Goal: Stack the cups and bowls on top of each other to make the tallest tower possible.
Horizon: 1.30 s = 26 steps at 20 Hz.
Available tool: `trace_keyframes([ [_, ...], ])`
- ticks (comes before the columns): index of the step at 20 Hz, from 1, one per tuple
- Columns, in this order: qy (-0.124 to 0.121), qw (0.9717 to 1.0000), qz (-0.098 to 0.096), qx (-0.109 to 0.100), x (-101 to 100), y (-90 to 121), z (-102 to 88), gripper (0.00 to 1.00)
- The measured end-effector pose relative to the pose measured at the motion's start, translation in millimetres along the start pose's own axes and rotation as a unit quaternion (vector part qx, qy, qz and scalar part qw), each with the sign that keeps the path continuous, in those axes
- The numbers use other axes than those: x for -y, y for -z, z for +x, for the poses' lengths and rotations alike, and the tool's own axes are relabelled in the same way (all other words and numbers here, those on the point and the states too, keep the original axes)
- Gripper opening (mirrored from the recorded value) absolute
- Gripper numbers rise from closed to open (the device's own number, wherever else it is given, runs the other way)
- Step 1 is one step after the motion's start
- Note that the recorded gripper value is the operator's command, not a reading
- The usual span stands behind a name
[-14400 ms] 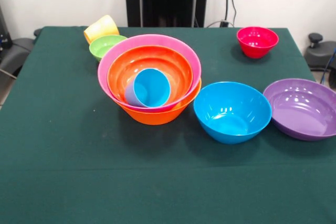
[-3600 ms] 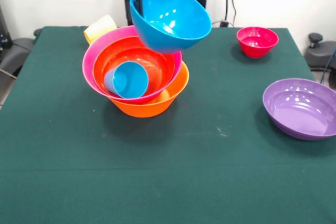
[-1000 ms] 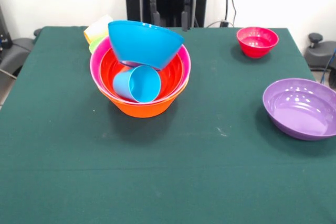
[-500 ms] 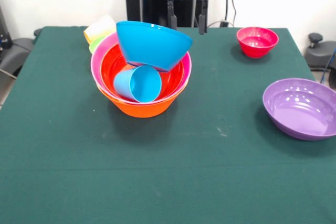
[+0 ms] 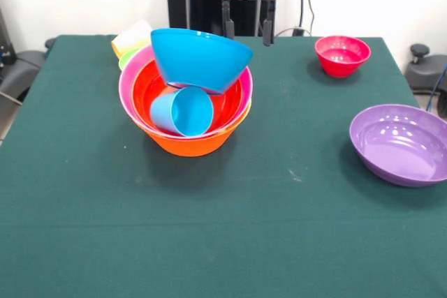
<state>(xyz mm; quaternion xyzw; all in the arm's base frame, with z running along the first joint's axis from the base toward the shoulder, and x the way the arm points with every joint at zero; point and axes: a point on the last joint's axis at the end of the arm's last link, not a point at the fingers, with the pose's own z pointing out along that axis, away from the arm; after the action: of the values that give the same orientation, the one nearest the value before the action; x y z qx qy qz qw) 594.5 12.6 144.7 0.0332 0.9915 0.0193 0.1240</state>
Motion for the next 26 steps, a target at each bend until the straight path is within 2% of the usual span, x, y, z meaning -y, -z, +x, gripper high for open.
trace_keyframes([
  [2, -0.002, 1.0000, 0.001, 0.000, 1, 1, -0.3, 1.00],
  [6, -0.022, 0.9998, 0.004, -0.002, 7, 12, -4.7, 1.00],
  [7, -0.044, 0.9990, 0.008, -0.006, 14, 26, -7.8, 1.00],
  [9, -0.059, 0.9982, 0.013, -0.009, 19, 36, -9.9, 1.00],
  [10, -0.080, 0.9965, 0.021, -0.013, 29, 53, -14.5, 1.00],
  [14, -0.106, 0.9937, 0.035, -0.014, 42, 79, -22.9, 1.00],
  [17, -0.115, 0.9923, 0.044, -0.016, 46, 93, -26.1, 1.00],
  [20, -0.116, 0.9920, 0.049, -0.016, 47, 98, -26.7, 1.00],
  [26, -0.105, 0.9932, 0.048, -0.017, 40, 93, -28.5, 1.00],
])
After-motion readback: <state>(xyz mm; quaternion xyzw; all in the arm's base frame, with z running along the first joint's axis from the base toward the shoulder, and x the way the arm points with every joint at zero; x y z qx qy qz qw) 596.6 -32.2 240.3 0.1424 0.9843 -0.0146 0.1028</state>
